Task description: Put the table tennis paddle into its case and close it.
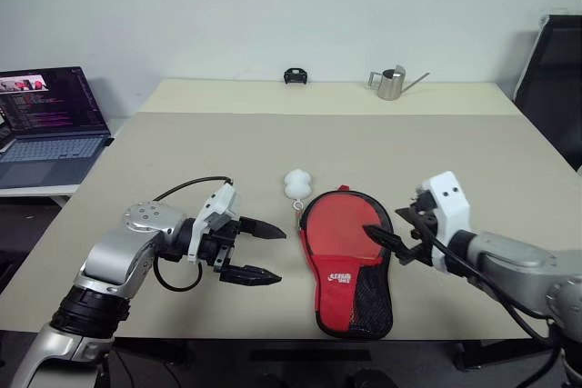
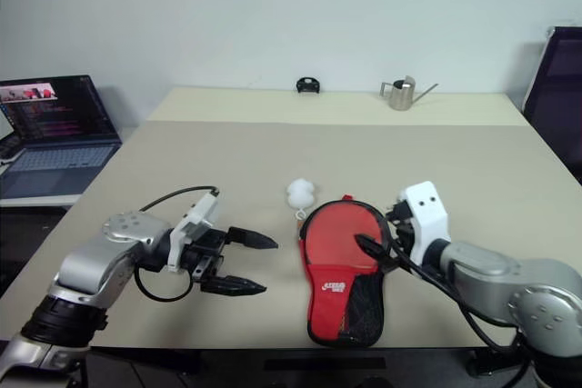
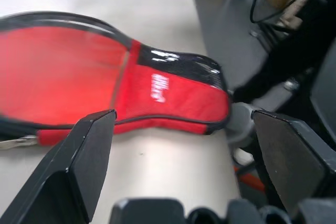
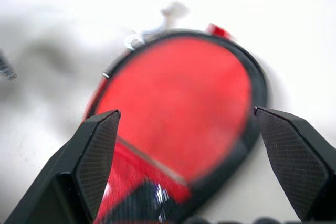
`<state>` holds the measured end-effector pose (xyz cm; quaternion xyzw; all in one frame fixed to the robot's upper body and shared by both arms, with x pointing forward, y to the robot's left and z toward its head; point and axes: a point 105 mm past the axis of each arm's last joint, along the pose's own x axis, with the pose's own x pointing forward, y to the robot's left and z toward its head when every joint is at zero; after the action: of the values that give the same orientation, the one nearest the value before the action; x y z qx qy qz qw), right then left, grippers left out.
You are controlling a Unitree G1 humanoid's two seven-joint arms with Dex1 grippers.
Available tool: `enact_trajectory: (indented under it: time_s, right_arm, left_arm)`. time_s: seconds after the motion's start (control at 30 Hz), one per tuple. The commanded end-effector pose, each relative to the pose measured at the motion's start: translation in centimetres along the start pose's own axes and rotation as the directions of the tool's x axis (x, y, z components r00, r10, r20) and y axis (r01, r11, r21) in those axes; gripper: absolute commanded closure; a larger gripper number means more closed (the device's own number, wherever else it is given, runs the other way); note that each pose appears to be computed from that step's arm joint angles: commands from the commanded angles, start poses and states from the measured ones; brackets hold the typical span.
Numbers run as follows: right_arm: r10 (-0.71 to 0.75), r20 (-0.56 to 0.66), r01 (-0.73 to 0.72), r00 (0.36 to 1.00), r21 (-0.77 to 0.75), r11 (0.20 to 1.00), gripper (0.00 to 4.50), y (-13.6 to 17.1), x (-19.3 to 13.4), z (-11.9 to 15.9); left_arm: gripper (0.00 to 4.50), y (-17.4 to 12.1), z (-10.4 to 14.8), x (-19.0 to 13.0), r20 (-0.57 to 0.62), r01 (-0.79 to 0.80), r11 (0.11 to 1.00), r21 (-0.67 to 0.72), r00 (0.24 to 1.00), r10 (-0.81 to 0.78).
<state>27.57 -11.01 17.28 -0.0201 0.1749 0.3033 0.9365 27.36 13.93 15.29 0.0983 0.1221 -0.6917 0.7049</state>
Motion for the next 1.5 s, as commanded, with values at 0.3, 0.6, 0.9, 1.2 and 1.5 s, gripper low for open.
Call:
enact_trajectory:
  time_s: [0.3,0.6,0.9,1.2,1.5]
  right_arm:
    - [0.186,0.025,-0.172,0.982,-0.278,0.945,0.03,1.0,3.4,-0.9]
    - [0.278,-0.027,-0.274,0.96,-0.274,0.922,0.03,1.0,4.1,-3.2]
    - [0.275,-0.09,-0.289,0.957,-0.274,0.917,0.03,0.0,6.6,-5.2]
    - [0.244,-0.123,-0.27,0.962,-0.285,0.92,0.03,-0.5,7.4,-6.5]
    - [0.244,-0.11,-0.266,0.963,-0.274,0.924,0.03,0.1,7.6,-6.5]
  left_arm:
    - [0.0,4.0,2.0,-1.5,0.093,-0.314,0.947,0.066,0.947,0.308]
    - [0.0,7.4,1.1,-2.1,0.076,-0.541,0.838,0.068,0.84,0.536]
    - [0.0,8.8,1.3,-1.5,0.097,-0.602,0.797,0.05,0.797,0.596]
    - [0.0,12.8,2.9,0.1,0.081,-0.655,0.755,0.025,0.754,0.651]
    - [0.0,17.6,2.3,3.8,-0.031,-0.703,0.71,-0.043,0.711,0.702]
